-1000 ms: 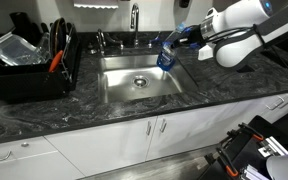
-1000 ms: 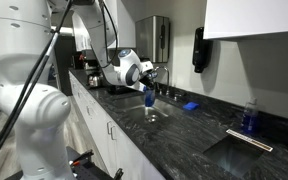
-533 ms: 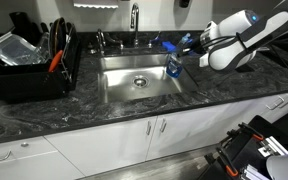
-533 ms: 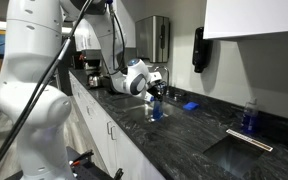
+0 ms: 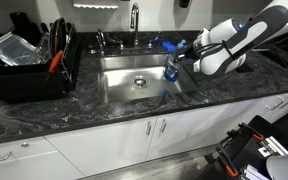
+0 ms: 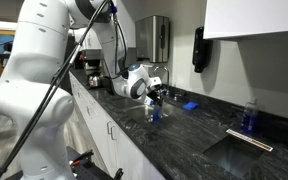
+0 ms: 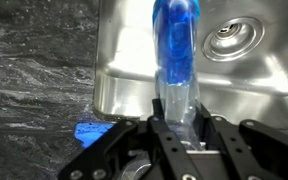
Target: Pick up the bottle from the counter and put it in the sink
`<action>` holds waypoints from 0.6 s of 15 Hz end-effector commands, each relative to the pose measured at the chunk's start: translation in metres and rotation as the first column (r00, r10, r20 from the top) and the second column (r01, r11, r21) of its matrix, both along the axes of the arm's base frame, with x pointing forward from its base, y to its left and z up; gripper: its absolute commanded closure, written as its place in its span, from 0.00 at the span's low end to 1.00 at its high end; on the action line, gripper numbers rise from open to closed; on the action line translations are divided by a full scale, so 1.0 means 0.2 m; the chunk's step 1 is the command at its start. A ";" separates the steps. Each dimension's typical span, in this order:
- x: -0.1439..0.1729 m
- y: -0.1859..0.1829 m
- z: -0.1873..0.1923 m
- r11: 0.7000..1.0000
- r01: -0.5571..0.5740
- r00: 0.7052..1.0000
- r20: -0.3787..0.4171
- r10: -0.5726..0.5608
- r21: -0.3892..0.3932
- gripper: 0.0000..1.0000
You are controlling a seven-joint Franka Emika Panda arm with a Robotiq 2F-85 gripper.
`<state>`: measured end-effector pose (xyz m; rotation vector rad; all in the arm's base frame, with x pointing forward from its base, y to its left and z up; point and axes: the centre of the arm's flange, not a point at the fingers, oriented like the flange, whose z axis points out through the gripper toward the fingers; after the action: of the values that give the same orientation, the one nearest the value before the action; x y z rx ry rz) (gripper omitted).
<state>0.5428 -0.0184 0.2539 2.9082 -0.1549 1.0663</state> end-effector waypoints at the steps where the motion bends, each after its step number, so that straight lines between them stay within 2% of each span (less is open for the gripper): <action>1: 0.05 0.05 -0.01 1.000 0.000 1.000 0.016 0.000 -0.014 0.92; 9: 0.09 0.04 -0.12 1.000 0.014 1.000 -0.006 -0.014 -0.023 0.92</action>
<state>0.5481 -0.0122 0.2334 2.9049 -0.1402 1.0226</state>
